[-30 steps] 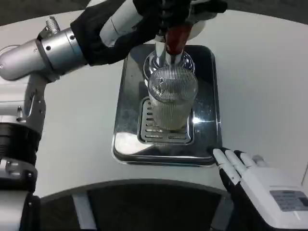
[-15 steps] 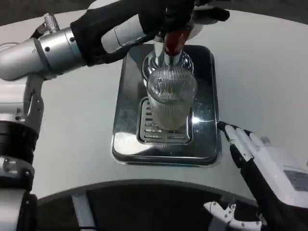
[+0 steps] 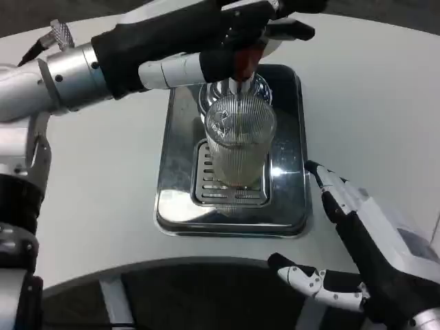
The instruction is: Grasp the cup under the faucet to collect the drink, then remove the cup.
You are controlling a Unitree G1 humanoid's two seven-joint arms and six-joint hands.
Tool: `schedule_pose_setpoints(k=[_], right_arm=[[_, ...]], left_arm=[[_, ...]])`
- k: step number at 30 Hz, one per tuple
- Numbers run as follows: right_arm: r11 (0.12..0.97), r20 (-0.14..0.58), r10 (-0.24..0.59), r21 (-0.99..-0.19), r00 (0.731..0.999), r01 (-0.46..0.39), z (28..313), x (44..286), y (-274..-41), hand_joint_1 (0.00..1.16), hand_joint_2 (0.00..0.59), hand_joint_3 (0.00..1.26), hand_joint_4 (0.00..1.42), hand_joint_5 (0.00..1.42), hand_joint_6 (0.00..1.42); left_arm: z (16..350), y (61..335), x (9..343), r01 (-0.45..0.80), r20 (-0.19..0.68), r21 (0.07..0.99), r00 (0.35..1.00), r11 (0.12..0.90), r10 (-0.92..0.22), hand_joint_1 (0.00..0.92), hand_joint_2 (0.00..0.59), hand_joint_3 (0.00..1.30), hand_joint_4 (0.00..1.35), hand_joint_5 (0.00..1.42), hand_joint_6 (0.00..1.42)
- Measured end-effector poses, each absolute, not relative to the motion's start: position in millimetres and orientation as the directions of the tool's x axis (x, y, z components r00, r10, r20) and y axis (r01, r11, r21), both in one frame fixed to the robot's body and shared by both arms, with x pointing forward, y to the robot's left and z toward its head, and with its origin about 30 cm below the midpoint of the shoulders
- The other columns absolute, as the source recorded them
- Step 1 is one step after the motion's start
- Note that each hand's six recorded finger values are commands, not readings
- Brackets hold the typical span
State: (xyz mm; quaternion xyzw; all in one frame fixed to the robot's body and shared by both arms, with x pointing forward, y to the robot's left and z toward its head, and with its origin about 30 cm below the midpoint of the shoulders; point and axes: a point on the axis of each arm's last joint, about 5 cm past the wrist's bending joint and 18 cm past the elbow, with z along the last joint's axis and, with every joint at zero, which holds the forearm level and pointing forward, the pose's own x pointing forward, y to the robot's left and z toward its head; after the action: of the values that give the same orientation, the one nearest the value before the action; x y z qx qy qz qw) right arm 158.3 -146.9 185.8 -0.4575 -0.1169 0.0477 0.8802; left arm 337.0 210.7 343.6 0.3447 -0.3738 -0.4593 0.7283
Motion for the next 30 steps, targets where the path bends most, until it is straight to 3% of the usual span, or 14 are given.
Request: schedule_pose_setpoints(k=[19,30], right_arm=[[0.68,0.23,0.153,-0.731,0.961,0.067,186.9,193.3,-138.4,0.59,0.243,0.0,0.0,0.0,0.0],[0.711,0.215,0.184,-0.703,0.959,0.021,187.9,208.3,-133.3,0.53,0.194,0.0,0.0,0.0,0.0]], left_arm=[[341.8,216.4,333.0,0.309,0.197,0.903,0.319,0.298,-0.927,0.0,0.028,0.06,0.0,0.11,0.04],[339.4,219.2,332.9,0.294,0.192,0.909,0.337,0.297,-0.922,0.0,0.028,0.06,0.0,0.12,0.04]])
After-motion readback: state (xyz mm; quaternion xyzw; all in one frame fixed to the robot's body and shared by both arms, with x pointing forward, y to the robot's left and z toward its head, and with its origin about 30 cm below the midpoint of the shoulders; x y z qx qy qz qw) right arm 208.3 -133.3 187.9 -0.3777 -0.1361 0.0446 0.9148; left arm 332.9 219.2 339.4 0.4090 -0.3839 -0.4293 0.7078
